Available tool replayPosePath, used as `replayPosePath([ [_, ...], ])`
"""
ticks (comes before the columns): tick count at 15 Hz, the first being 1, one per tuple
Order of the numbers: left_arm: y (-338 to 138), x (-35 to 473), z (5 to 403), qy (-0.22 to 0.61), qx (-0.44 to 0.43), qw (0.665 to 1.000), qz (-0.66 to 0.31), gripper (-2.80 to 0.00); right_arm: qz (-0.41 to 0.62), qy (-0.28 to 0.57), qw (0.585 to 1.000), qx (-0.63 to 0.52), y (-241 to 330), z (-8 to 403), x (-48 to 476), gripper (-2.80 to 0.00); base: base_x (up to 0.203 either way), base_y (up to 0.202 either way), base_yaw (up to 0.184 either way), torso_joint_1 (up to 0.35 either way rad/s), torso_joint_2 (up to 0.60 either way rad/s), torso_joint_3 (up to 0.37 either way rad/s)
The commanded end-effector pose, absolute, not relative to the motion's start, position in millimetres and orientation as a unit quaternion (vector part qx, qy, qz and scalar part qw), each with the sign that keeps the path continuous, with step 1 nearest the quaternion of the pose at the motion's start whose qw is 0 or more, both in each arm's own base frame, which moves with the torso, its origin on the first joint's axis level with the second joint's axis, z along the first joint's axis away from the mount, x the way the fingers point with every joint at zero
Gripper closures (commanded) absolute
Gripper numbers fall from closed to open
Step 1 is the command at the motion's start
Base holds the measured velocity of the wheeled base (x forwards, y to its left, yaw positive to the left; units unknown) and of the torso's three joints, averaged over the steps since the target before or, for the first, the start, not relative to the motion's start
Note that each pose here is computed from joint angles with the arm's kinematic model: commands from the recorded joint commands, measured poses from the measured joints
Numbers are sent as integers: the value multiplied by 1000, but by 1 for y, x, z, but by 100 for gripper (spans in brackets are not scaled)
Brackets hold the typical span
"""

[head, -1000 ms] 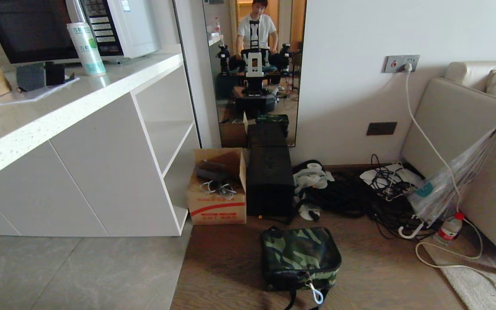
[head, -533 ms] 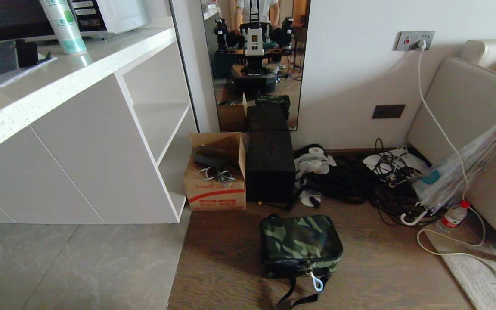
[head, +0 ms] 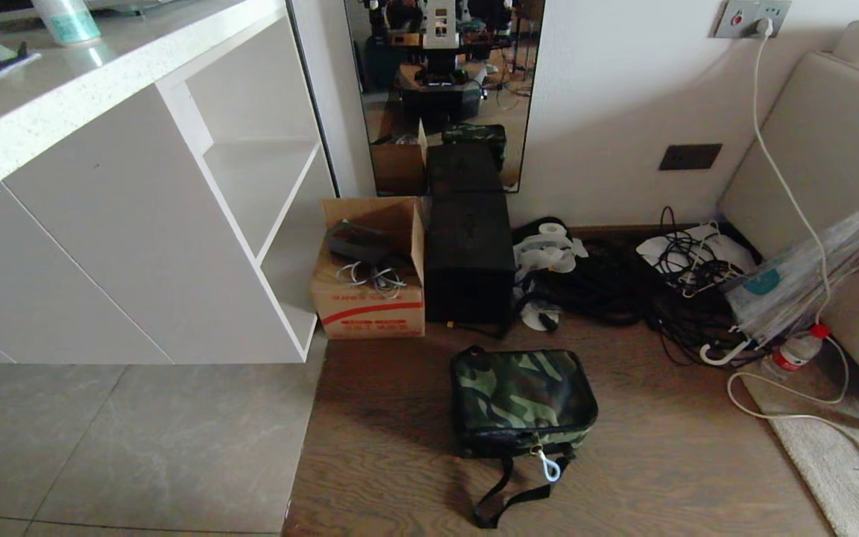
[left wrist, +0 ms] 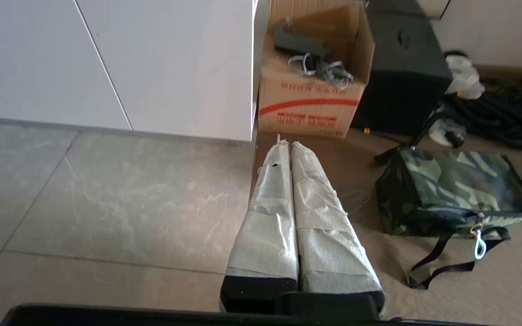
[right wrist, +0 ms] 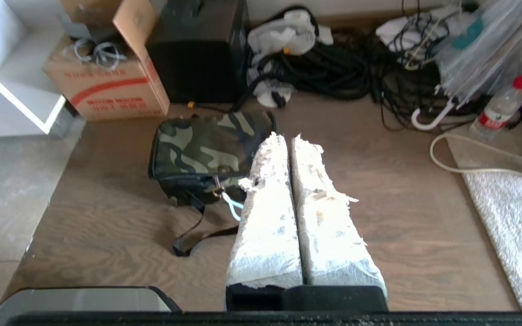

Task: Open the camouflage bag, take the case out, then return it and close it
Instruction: Open the top of the storage box

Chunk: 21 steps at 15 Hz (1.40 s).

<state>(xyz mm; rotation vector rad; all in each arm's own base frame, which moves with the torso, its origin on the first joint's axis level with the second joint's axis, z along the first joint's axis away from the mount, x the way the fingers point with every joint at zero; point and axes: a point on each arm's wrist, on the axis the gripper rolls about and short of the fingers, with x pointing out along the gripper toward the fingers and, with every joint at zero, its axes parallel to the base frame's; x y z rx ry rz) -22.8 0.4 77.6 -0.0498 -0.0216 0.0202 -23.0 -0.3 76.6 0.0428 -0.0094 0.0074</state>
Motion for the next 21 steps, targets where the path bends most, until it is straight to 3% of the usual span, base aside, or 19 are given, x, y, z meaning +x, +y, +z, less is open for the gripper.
replayPosePath([
  [1,0,-22,75,-5,-26,1000,11,0,4,-4,1000,22,0,77,-23,0,0,0,0,2,2,-189],
  [21,0,-22,75,-5,-26,1000,11,0,4,-4,1000,22,0,77,-23,0,0,0,0,3,4,-199],
])
